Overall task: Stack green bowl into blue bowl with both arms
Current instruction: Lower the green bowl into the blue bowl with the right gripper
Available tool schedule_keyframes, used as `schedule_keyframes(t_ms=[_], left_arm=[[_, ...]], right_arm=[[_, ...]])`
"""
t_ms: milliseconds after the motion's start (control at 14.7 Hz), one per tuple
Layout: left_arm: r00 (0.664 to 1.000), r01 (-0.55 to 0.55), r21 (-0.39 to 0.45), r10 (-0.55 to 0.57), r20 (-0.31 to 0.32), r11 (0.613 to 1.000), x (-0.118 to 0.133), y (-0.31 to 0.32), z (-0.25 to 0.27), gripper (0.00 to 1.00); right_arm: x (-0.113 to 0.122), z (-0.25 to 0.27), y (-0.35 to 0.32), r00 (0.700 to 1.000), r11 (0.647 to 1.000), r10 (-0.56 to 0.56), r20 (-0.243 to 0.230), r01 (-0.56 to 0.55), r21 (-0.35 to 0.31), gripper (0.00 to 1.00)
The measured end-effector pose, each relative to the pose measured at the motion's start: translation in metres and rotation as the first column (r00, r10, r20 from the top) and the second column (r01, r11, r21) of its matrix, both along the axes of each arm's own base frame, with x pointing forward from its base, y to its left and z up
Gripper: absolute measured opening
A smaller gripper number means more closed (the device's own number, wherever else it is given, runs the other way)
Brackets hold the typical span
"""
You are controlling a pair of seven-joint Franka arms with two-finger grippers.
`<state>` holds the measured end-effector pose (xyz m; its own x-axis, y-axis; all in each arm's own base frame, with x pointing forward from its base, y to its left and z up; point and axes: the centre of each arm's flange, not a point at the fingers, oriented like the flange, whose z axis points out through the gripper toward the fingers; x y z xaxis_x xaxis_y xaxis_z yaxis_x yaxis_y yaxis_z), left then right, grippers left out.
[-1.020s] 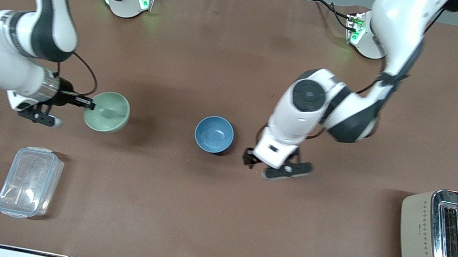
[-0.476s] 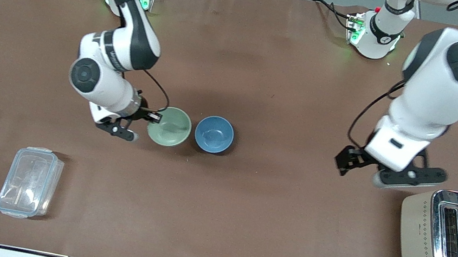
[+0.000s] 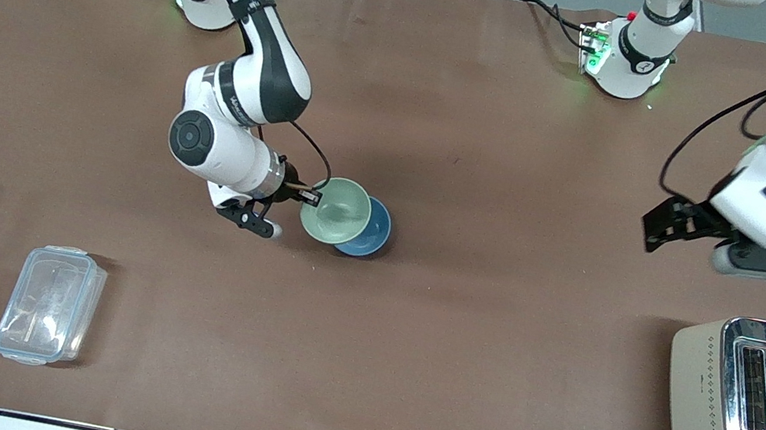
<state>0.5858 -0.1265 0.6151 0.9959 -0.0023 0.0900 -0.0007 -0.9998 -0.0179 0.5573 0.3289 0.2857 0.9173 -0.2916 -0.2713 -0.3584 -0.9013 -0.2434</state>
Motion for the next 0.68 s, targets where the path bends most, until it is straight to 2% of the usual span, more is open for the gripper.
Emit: schedule_keyframes(t_ms=[272, 476, 680], left_arm=[[0.997, 0.015, 0.011, -0.015, -0.073, 1.0, -0.026, 0.042, 0.012, 1.0], [0.996, 0.019, 0.018, -0.017, -0.084, 1.0, -0.045, 0.042, 0.014, 1.0], [0.996, 0.02, 0.021, -0.018, -0.084, 1.0, -0.053, 0.042, 0.015, 1.0]], right_arm=[[-0.008, -0.028, 0.026, 1.0, 1.0, -0.025, 0.004, 0.025, 0.017, 0.04], [-0.01, -0.033, 0.029, 1.0, 1.0, -0.027, 0.0, 0.027, 0.011, 0.04], [-0.006, -0.034, 0.023, 0.999, 0.999, -0.037, 0.0, 0.037, 0.007, 0.04]])
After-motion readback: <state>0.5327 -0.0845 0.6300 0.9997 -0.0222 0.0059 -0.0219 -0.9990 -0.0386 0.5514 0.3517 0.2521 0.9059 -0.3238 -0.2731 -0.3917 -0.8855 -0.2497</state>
